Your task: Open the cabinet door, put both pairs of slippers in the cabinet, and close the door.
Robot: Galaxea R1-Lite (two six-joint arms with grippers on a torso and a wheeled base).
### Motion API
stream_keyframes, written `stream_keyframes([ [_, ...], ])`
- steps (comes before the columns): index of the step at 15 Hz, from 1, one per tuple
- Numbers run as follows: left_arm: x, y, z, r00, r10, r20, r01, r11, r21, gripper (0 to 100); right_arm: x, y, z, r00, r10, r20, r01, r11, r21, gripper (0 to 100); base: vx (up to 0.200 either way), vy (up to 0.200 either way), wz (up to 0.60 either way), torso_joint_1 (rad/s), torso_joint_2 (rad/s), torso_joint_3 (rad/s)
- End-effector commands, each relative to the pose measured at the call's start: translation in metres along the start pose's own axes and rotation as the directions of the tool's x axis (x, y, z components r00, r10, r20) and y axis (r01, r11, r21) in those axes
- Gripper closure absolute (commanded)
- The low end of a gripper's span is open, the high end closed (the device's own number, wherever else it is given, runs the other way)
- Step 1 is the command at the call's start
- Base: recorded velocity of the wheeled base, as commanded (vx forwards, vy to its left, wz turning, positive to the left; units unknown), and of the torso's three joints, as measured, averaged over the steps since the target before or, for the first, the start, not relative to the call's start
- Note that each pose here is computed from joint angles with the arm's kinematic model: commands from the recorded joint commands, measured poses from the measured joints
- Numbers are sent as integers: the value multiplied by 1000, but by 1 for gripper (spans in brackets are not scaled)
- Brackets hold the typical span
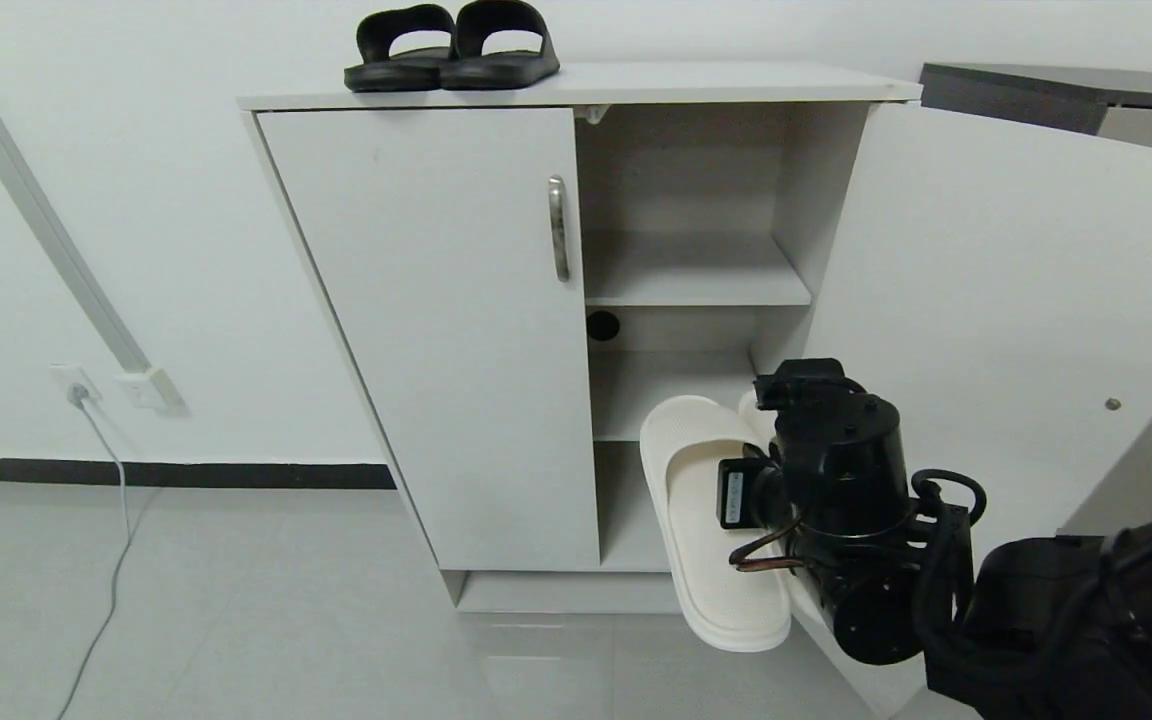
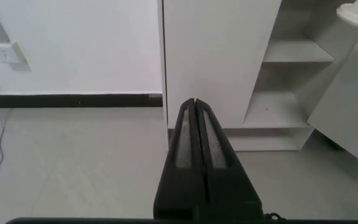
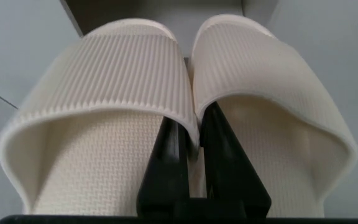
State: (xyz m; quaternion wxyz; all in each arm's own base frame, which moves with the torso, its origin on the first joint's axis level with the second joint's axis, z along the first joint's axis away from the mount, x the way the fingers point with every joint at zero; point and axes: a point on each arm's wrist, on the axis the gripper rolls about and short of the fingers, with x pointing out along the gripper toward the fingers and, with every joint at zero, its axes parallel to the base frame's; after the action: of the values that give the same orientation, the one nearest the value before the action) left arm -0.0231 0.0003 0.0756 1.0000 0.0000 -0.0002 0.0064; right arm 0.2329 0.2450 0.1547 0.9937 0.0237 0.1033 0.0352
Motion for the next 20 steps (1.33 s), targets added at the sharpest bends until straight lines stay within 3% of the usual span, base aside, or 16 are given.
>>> stream_keyframes([
  [1,0,0,0,1000,1,-2,-1,1000,0,100,8,3,-8,1000,-3,7,3,1000,-15,100,0,0,0,2,-2,-188],
  [5,0,0,0,1000,-5,-2,5,1000,0,100,18,1,1,992,-9,127,10,1000,-5,100,0,0,0,4,1,-199],
  [12,0,0,0,1000,-4,-2,4,1000,0,100,27,6,-2,984,-19,178,22,1000,-11,100,0,0,0,2,0,-125],
  [15,0,0,0,1000,-2,-2,2,1000,0,100,9,6,33,959,-13,282,21,999,-25,100,0,0,0,0,0,0],
  [20,0,0,0,1000,-2,-2,2,1000,0,100,7,14,65,944,-14,330,23,999,-24,100,0,0,0,0,0,0],
])
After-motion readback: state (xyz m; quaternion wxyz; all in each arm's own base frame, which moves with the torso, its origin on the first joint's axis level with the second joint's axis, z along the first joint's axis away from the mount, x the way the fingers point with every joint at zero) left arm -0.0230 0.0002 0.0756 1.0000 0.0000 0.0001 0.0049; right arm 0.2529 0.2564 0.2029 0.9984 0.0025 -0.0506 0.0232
